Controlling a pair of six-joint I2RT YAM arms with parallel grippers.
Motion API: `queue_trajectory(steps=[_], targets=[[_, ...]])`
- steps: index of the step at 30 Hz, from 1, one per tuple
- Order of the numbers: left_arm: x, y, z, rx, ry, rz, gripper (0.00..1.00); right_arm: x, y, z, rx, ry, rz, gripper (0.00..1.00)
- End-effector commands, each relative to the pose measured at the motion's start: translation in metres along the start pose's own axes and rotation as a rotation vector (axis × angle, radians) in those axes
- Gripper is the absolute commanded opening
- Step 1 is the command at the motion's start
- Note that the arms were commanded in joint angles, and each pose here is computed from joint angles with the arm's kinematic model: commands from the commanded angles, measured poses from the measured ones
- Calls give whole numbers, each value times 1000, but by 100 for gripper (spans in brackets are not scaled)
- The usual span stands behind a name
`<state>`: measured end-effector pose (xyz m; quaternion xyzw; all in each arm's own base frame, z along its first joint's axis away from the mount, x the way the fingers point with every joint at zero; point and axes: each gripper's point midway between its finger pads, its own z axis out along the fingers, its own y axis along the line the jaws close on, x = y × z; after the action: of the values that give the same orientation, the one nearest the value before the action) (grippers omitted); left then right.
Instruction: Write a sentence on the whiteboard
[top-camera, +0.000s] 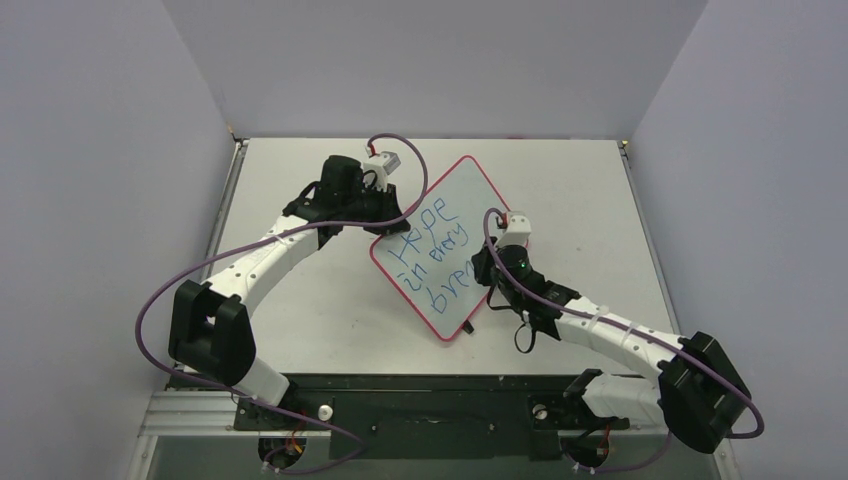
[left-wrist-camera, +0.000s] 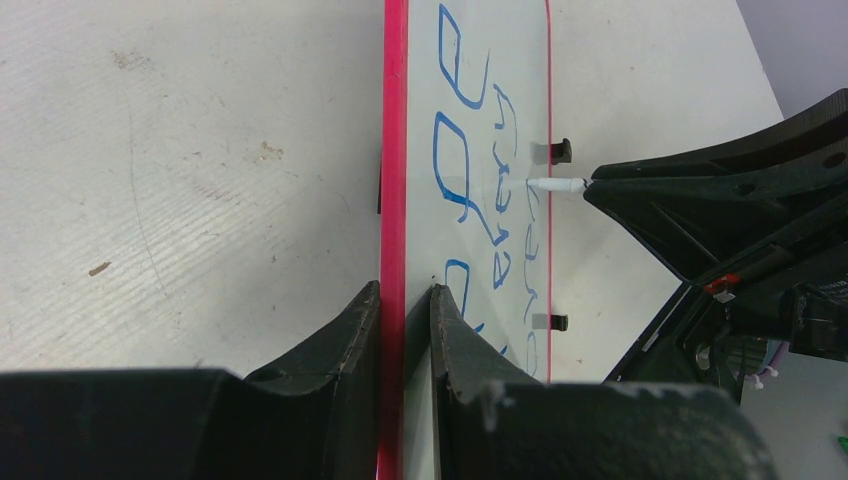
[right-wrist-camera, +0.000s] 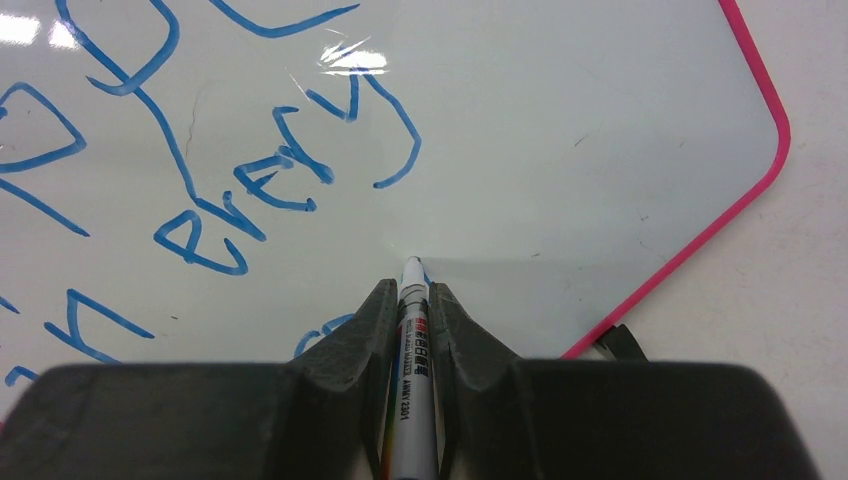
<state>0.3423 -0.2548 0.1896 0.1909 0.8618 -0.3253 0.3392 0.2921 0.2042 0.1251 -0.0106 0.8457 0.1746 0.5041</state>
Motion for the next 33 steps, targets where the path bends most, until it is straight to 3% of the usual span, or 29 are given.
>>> queue_trajectory(steps=[1, 19, 33], targets=[[9, 15, -7, -98, 38, 74, 0, -22, 14, 4, -27, -55, 12, 0], [8, 14, -9, -95, 32, 77, 0, 24, -14, -5, 16, 12, 17, 0], [8, 14, -9, -93, 31, 76, 0, 16, -38, -10, 115, -18, 21, 0]])
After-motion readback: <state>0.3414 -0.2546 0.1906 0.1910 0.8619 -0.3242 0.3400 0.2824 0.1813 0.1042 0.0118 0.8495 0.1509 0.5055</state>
